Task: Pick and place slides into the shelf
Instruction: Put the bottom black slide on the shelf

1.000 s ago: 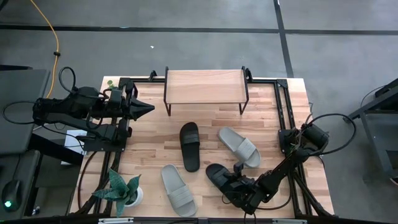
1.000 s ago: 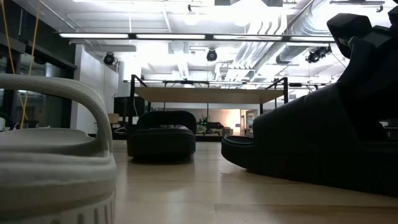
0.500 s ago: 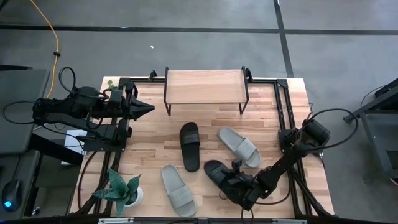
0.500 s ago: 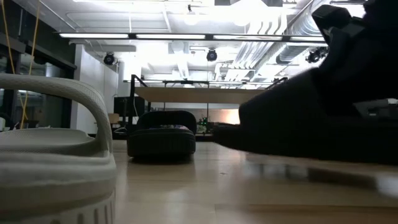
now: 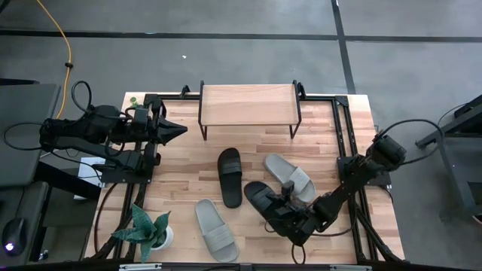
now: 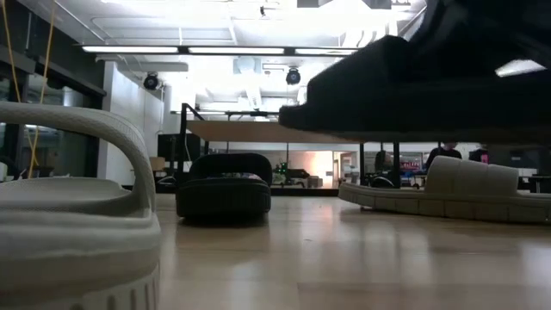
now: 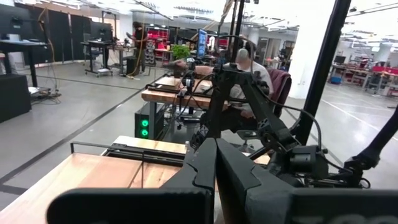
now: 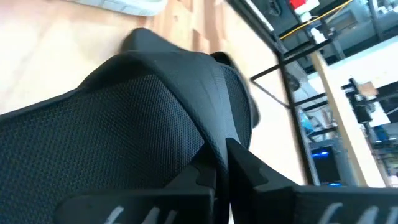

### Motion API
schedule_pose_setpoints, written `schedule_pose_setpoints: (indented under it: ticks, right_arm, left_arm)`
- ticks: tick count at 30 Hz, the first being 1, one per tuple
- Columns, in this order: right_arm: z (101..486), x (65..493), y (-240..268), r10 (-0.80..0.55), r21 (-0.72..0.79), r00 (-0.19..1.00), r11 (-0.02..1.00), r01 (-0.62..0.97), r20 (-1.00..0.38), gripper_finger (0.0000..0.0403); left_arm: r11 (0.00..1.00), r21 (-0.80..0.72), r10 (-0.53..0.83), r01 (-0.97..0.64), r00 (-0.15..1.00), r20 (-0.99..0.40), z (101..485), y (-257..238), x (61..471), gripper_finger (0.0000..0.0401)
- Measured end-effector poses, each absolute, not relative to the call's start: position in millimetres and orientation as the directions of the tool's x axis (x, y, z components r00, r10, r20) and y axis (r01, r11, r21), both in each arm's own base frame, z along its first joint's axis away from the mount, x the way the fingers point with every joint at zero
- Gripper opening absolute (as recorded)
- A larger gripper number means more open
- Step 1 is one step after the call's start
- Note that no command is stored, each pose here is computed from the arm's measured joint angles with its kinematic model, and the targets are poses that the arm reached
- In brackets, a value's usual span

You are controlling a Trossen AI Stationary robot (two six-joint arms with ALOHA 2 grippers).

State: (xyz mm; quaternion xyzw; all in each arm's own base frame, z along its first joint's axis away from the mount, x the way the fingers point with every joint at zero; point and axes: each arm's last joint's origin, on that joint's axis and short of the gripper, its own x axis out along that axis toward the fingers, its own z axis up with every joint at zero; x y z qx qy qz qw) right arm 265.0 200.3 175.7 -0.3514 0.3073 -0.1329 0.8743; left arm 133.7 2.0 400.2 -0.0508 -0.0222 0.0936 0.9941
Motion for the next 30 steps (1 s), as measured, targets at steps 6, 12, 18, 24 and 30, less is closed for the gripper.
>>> schedule_pose_setpoints:
  ticks: [6, 12, 18, 24, 30]
  right_arm:
    - [187.3, 268.2, 185.6, -0.484, -0.719, 0.759, 0.694, 0.030, -0.436, 0.0000]
    - [201.5, 268.9, 168.7, -0.544, -0.745, 0.735, 0.662, 0.080, -0.404, 0.0000]
    - [224.1, 268.5, 151.0, -0.582, -0.750, 0.727, 0.646, 0.141, -0.364, 0.0000]
    - [245.4, 266.9, 129.0, -0.632, -0.777, 0.702, 0.603, 0.179, -0.329, 0.0000]
    - [262.9, 266.7, 105.3, -0.682, -0.796, 0.668, 0.564, 0.220, -0.298, 0.0000]
  left_arm:
    - [0.975, -0.105, 0.198, -0.193, 0.980, 0.034, 400.2, 2.3, 133.7, 0.0001]
    - [0.973, -0.097, 0.212, -0.208, 0.977, 0.033, 400.1, 2.7, 133.6, 0.0001]
    - [0.975, -0.065, 0.216, -0.214, 0.976, 0.029, 399.7, 2.8, 133.6, 0.0001]
    - [0.975, -0.056, 0.216, -0.215, 0.976, -0.001, 396.7, 2.8, 134.0, 0.0001]
    - [0.975, -0.047, 0.216, -0.217, 0.976, -0.036, 393.1, 2.7, 137.1, 0.0001]
